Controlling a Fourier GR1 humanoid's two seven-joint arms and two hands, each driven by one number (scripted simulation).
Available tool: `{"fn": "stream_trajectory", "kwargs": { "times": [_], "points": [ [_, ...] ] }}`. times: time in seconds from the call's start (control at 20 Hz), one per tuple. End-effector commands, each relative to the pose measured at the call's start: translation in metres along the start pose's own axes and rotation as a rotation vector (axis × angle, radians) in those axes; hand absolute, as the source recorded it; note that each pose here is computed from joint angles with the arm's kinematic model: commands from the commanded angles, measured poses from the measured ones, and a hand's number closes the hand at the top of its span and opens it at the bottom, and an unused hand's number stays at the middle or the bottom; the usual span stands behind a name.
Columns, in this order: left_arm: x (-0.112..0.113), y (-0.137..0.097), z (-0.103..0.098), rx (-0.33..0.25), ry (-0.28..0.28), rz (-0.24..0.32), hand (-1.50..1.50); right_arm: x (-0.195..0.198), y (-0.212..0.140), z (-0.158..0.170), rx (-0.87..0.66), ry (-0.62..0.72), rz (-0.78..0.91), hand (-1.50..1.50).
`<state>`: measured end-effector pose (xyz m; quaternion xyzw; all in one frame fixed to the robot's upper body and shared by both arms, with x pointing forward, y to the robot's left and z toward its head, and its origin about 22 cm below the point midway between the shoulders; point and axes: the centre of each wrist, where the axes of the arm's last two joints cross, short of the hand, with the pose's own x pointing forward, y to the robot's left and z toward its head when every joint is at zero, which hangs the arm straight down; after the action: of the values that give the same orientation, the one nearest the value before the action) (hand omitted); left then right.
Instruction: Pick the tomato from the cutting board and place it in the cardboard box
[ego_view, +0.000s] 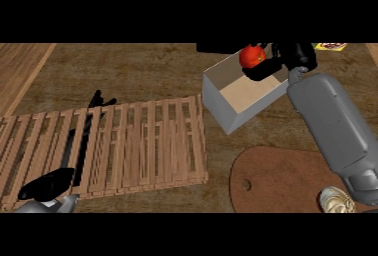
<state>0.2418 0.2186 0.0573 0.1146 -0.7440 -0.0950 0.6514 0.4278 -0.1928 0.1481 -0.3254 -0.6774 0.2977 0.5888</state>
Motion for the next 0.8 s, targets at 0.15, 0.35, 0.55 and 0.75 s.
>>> {"fn": "stream_trajectory", "kwargs": {
  "times": [0.15,0.35,0.55,0.75],
  "points": [
    [-0.033,0.062,-0.017,0.13,0.188,-0.225,0.0,0.002,0.023,-0.014,0.056,0.13,-0.101,-1.5],
    [-0.039,0.06,-0.01,0.141,0.179,-0.24,0.0,-0.009,0.043,-0.009,0.054,0.084,-0.123,-1.5],
    [-0.038,0.07,-0.007,0.144,0.194,-0.248,0.0,0.008,0.03,-0.019,-0.055,0.008,-0.194,-1.5],
    [-0.044,0.062,-0.006,0.149,0.206,-0.238,0.0,0.0,0.019,-0.023,-0.167,-0.026,-0.311,-1.5]
  ]
}}
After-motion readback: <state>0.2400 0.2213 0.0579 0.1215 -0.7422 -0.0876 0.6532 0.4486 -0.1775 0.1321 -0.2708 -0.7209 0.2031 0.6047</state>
